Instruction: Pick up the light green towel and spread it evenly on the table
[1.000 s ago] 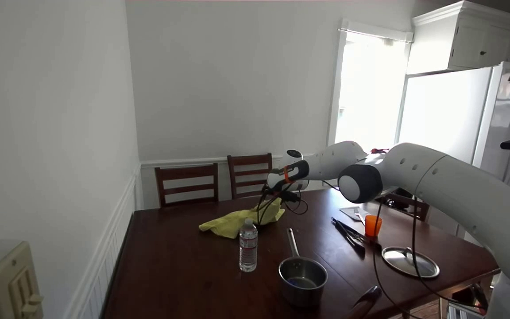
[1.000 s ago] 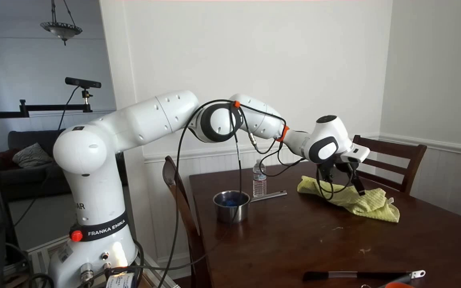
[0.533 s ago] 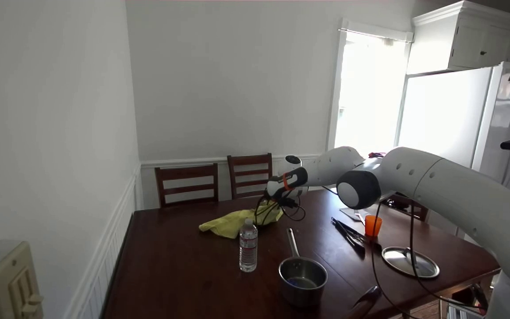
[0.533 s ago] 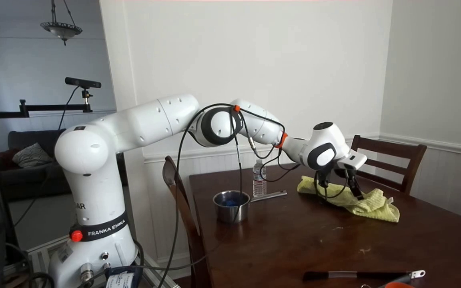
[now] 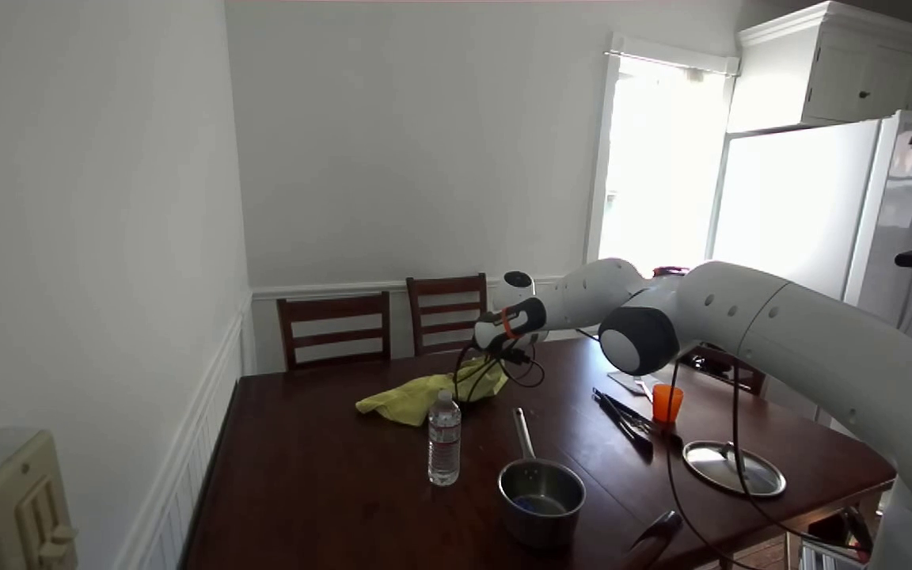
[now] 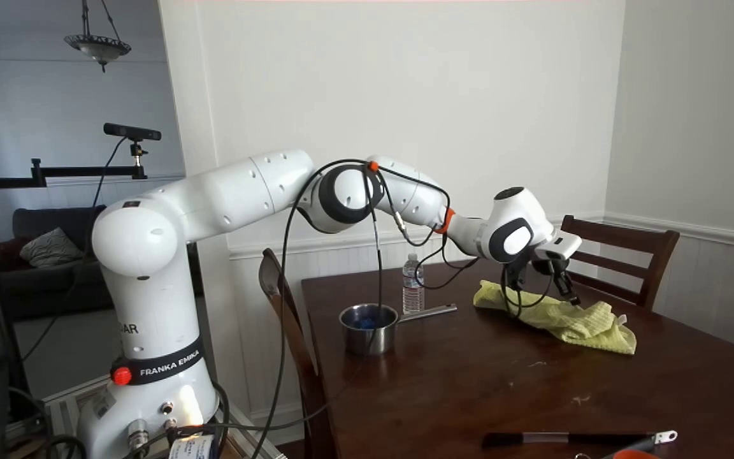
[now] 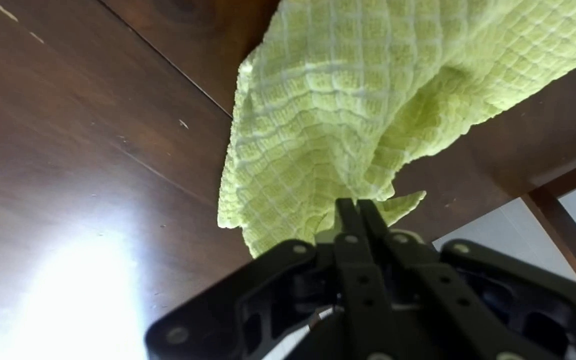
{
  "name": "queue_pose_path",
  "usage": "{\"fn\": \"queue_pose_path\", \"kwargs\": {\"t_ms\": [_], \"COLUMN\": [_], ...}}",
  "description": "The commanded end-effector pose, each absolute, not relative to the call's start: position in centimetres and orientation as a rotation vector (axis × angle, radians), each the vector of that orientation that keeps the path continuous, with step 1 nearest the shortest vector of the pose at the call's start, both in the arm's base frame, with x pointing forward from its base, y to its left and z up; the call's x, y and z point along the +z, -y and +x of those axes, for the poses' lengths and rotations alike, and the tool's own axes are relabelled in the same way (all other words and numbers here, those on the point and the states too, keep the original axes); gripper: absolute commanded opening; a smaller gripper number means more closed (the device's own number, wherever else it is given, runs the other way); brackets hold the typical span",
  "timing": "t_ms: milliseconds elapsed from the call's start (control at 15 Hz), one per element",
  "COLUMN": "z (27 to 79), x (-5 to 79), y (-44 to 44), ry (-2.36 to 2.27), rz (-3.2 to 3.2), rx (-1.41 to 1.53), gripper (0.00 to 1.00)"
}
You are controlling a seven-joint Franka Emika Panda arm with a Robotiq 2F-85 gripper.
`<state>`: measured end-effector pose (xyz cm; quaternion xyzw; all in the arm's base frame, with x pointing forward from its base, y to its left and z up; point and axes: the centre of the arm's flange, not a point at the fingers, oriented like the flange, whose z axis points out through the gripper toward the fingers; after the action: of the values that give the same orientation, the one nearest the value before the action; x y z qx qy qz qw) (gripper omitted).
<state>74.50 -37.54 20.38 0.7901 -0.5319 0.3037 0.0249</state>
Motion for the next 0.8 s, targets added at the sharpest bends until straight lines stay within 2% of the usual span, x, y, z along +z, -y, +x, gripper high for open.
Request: {"fn": "queue_pose_path", "kwargs": {"t_ms": [0, 133, 733], "z": [73.5, 72.9, 70.3], "x": [21.3, 21.9, 24.0], "y": [37.0, 36.7, 36.6], "ry": [1.688, 1.705, 1.665], "rz": [2.438, 2.432, 2.421], "rx": [0.859, 0.786, 0.668], "gripper": [0.28, 0.29, 0.89]}}
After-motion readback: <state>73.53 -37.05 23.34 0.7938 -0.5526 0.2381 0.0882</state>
